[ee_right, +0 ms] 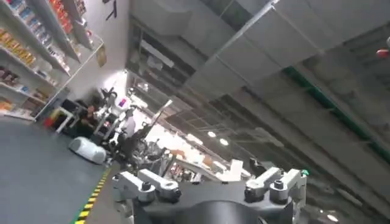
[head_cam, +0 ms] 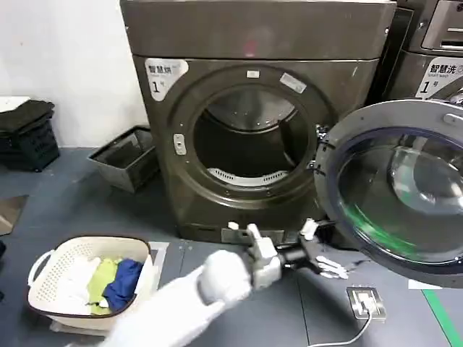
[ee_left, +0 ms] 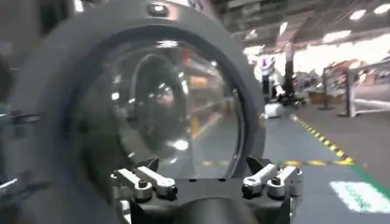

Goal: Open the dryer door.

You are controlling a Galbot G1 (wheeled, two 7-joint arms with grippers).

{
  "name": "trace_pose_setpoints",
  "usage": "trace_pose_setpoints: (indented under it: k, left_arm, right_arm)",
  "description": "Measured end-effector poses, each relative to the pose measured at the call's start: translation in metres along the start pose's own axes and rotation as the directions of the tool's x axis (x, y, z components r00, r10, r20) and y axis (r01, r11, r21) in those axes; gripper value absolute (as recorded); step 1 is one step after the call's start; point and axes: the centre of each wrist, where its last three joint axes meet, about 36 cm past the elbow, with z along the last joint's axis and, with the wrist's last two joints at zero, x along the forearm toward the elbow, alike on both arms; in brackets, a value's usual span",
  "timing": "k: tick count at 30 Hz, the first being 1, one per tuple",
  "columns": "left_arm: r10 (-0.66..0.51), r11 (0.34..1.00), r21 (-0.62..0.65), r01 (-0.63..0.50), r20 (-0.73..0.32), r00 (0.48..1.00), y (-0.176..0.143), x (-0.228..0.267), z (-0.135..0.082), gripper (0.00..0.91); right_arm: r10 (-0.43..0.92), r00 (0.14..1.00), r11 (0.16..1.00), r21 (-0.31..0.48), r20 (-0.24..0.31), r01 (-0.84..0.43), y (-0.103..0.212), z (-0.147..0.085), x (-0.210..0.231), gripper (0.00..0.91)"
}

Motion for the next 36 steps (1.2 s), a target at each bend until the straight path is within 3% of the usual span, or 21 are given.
trace_pose_setpoints:
  k: [7, 12, 16, 20, 25, 32, 36]
  left_arm:
    - [-0.173, 0.983, 0.048, 0.178, -0.092, 0.981, 0.024, 0.086, -0.010, 0.907]
    - [-0.326, 0.931, 0.088, 0.354, -0.235, 0.916, 0.043, 0.149, -0.015, 0.907]
    - [-0.433, 0.863, 0.095, 0.496, -0.366, 0.824, 0.053, 0.192, -0.024, 0.907]
    - [-0.521, 0.773, 0.074, 0.630, -0.493, 0.697, 0.064, 0.222, -0.036, 0.907]
    - [-0.618, 0.657, 0.062, 0.751, -0.526, 0.584, 0.076, 0.243, -0.045, 0.907]
    - [-0.671, 0.472, 0.055, 0.880, -0.624, 0.399, 0.081, 0.257, -0.041, 0.907]
    - [-0.641, 0.379, 0.089, 0.921, -0.693, 0.331, 0.090, 0.265, -0.042, 0.907]
  right_arm:
    - [-0.031, 0.999, 0.999, -0.009, -0.010, 0.031, 0.014, 0.001, 0.006, 0.907]
    - [-0.053, 0.999, 0.998, -0.021, -0.009, 0.053, 0.024, 0.000, 0.011, 0.907]
    - [-0.078, 0.997, 0.996, -0.035, -0.001, 0.078, 0.033, -0.004, 0.014, 0.907]
    - [-0.108, 0.994, 0.993, -0.050, 0.004, 0.108, 0.042, -0.006, 0.019, 0.907]
    - [-0.138, 0.990, 0.989, -0.056, 0.009, 0.138, 0.050, -0.007, 0.024, 0.907]
    - [-0.169, 0.985, 0.983, -0.065, 0.022, 0.170, 0.056, -0.013, 0.027, 0.907]
    - [-0.188, 0.982, 0.979, -0.068, 0.028, 0.190, 0.057, -0.014, 0.028, 0.907]
